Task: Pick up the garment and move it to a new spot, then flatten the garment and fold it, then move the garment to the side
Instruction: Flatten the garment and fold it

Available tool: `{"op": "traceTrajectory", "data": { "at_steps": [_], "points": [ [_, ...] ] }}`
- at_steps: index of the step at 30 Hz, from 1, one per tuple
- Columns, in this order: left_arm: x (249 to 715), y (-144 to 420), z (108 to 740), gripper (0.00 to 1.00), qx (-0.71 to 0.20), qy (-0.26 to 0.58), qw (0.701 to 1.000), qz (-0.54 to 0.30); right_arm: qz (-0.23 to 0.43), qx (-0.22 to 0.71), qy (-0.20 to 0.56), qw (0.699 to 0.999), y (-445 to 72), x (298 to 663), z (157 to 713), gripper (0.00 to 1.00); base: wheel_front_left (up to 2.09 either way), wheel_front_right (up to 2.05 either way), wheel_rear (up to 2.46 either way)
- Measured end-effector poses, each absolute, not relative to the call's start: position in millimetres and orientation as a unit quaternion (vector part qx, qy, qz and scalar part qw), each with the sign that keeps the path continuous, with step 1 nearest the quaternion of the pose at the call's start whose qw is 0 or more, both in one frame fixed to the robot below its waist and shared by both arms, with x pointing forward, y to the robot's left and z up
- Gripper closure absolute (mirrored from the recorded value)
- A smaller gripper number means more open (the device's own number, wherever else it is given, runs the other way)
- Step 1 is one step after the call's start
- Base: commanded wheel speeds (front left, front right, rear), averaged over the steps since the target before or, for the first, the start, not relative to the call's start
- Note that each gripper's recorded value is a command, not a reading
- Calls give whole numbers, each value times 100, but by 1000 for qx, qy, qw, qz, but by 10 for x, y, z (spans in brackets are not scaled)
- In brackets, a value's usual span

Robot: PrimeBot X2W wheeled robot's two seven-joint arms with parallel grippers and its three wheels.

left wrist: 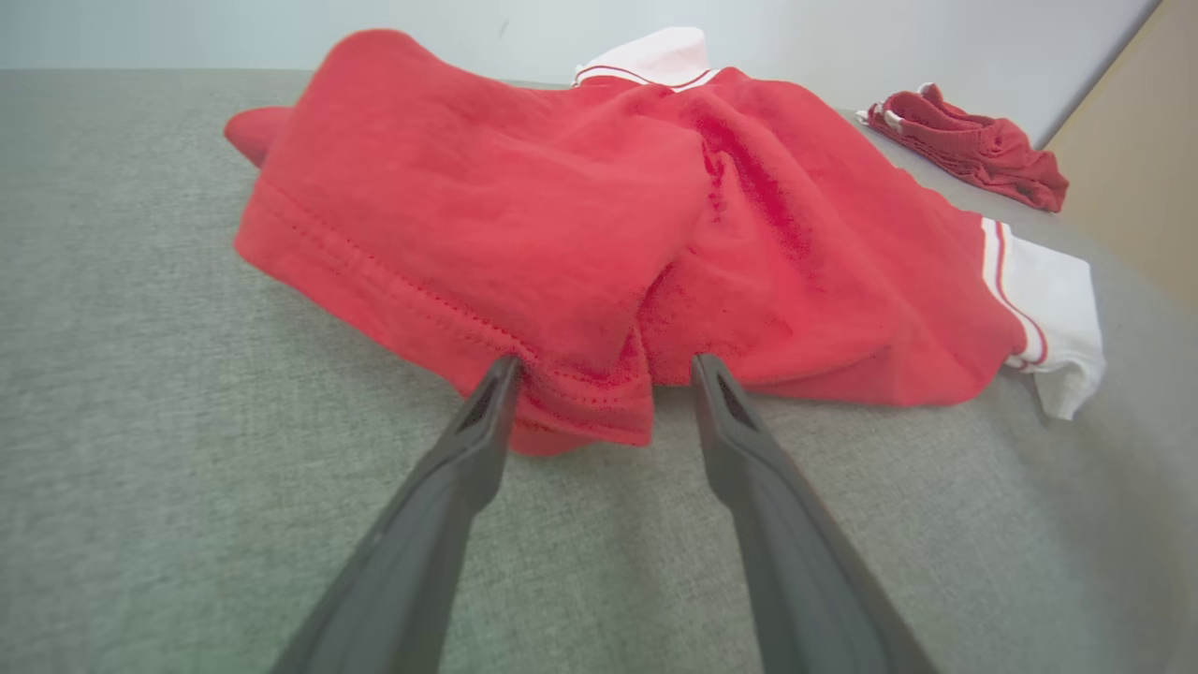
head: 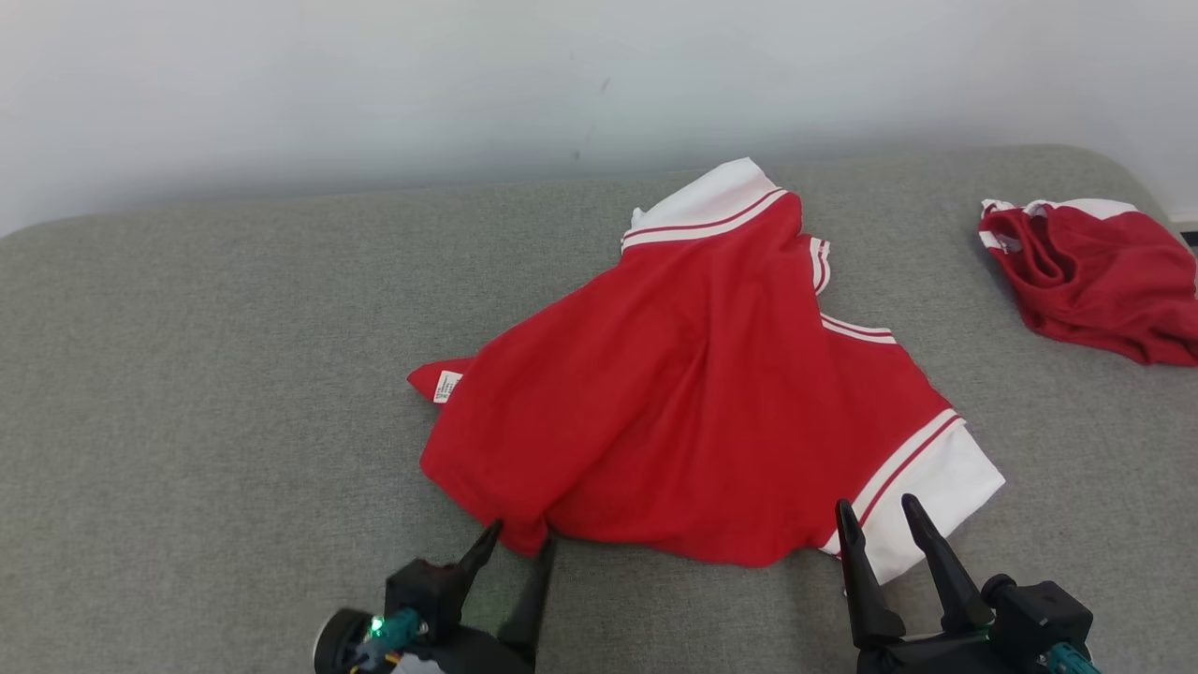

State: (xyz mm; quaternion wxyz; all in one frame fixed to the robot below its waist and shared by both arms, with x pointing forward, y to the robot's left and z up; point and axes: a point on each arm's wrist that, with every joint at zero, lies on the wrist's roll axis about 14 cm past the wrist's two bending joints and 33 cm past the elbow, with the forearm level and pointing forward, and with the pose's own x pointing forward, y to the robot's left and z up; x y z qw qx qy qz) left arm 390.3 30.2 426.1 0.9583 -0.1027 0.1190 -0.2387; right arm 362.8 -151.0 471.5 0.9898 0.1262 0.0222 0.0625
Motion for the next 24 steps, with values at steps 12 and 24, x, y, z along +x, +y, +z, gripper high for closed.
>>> {"op": "traceTrajectory", "data": {
  "at_steps": [12,24],
  "points": [
    [4132,644,5064,100,-99,-14,974,-204,75,123,18,989,-1458,3702,4715,0,0,0,0],
    [3956,1574,5753,100,-33,-103,984,-138,104,118,9,988,-1298,3751,4795,0,0,0,0]
  ]
}}
